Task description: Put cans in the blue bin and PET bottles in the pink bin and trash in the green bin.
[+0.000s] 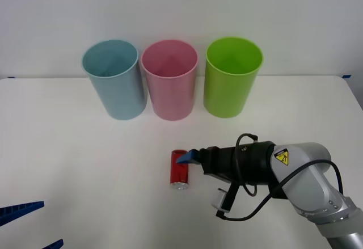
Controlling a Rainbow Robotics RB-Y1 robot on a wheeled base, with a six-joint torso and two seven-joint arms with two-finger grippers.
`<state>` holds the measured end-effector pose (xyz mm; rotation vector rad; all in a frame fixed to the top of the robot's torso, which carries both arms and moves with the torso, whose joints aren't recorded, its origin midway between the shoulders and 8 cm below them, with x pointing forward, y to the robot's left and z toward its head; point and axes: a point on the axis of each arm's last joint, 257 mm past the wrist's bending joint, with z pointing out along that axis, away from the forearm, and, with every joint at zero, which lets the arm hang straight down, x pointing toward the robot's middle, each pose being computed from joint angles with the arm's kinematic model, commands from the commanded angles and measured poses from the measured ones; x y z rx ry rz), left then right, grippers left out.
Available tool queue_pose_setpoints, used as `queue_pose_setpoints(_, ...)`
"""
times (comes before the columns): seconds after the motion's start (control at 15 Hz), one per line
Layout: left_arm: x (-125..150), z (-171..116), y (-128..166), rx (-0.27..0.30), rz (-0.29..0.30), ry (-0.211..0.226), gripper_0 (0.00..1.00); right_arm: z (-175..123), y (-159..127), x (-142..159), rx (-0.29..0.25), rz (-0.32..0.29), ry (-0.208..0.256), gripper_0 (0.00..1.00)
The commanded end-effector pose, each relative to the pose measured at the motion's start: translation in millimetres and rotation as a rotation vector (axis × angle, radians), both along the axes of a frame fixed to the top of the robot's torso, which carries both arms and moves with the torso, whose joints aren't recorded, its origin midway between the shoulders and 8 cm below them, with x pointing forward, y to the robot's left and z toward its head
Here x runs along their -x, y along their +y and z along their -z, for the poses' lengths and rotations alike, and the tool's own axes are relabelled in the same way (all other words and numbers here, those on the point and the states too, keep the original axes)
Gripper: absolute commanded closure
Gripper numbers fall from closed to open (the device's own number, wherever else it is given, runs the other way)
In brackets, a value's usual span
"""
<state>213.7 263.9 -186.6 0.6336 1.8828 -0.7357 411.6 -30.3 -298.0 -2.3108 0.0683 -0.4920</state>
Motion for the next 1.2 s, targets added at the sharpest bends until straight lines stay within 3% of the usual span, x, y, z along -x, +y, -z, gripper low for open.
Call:
queue_pose_setpoints(0.07,0.0,0.1,0.0,0.0,0.0,0.0,0.0,0.0,0.0,0.0,0.0,0.0,0.0,0.0)
queue_pose_setpoints(1.2,0.0,0.1,0.0,0.0,0.0,0.0,0.0,0.0,0.0,0.0,0.0,0.0,0.0,0.0)
